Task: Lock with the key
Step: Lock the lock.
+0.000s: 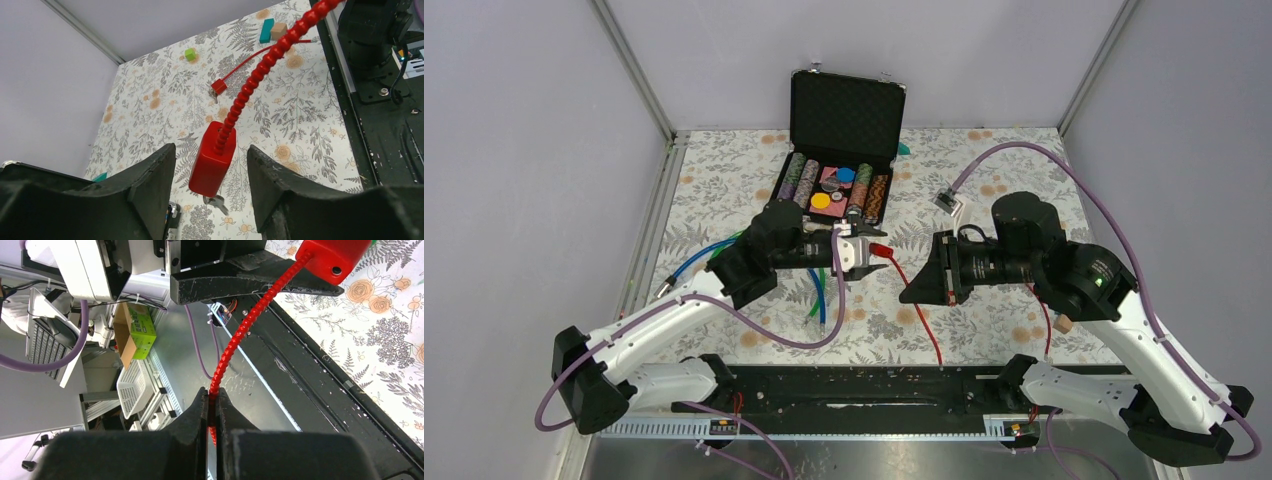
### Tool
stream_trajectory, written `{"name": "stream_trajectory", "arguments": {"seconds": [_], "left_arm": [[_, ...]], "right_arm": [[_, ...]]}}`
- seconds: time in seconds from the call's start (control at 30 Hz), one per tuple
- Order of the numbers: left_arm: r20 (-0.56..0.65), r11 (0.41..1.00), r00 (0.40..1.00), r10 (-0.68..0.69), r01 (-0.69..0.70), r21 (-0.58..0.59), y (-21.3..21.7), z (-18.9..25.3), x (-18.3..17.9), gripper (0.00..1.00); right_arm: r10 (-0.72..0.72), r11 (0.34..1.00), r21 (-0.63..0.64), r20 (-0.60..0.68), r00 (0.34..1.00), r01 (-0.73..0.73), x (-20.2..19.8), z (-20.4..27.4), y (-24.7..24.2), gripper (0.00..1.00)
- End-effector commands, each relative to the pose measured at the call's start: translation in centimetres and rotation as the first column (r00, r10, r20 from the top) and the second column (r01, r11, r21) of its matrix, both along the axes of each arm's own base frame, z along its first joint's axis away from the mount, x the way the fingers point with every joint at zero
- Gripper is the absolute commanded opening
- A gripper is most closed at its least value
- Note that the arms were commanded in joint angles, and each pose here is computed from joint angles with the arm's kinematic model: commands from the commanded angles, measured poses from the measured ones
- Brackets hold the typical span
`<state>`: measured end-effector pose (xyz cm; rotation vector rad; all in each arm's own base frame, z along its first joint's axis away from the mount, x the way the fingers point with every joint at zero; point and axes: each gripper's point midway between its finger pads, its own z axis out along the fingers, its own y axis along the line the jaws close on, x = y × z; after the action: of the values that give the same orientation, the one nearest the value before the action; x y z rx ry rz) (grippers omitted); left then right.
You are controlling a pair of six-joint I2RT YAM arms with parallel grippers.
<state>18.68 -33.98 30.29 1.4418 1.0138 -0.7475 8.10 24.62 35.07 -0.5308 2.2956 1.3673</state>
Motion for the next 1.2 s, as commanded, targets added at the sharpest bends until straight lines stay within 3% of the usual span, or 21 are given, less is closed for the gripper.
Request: {"name": "stream_trajectory", "arguments": {"seconds": [0.0, 0.13, 0.47, 0.57, 0.7, 0.8, 0.87, 1.03, 1.1, 1.17], "left_arm": [[0.072, 0.998, 0.997, -0.035, 0.038, -0.04, -0.3, 2.5, -0.4, 0.53], [0.087, 0.998, 0.996, -0.035, 0.039, -0.044, -0.2, 2.7, -0.4, 0.41], [0.093, 0.991, 0.991, -0.098, 0.105, -0.077, -0.1, 3.5, -1.9, 0.4], [0.081, 0.99, 0.99, -0.112, 0.118, -0.072, -0.2, 3.3, -2.1, 0.29], [0.067, 0.993, 0.992, -0.107, 0.111, -0.051, -0.2, 2.9, -1.9, 0.01], [0.073, 0.995, 0.993, -0.088, 0.091, -0.047, -0.1, 2.9, -1.6, 0.0], [0.068, 0.997, 0.996, -0.054, 0.058, -0.057, -0.1, 3.1, -1.1, 0.0], [0.079, 0.991, 0.989, 0.126, -0.122, -0.051, 1.1, 3.0, 1.8, 0.0], [0.082, 0.983, 0.98, 0.182, -0.18, -0.03, 1.8, 2.8, 2.6, 0.0], [0.071, 0.981, 0.979, 0.192, -0.193, 0.012, 2.3, 2.3, 2.7, 0.0]], "right_arm": [[0.02, 0.997, 0.078, 0.037, 0.999, -0.023, -0.1, 2.0, 0.6, 0.0], [0.022, 0.996, 0.09, 0.039, 0.999, -0.025, -0.3, 2.1, 0.5, 0.0], [0.012, 0.996, 0.092, 0.035, 0.999, -0.015, -0.3, 1.6, 0.4, 0.0], [0.013, 0.996, 0.093, 0.029, 1.0, -0.015, -0.3, 1.5, 0.4, 0.0], [0.007, 0.995, 0.096, 0.031, 0.999, -0.01, -0.3, 1.5, 0.4, 0.0], [-0.013, 0.997, 0.082, 0.04, 0.999, 0.009, 0.1, 1.1, 0.2, 0.02], [-0.036, 0.998, 0.048, 0.058, 0.998, 0.034, 0.7, 0.3, 0.0, 0.15], [-0.128, 0.985, -0.083, 0.223, 0.966, 0.149, 3.7, -2.3, -2.0, 0.75], [-0.155, 0.971, -0.126, 0.319, 0.935, 0.204, 5.0, -3.0, -3.2, 0.89], [-0.175, 0.954, -0.156, 0.408, 0.896, 0.257, 6.0, -3.4, -4.6, 0.94]]}}
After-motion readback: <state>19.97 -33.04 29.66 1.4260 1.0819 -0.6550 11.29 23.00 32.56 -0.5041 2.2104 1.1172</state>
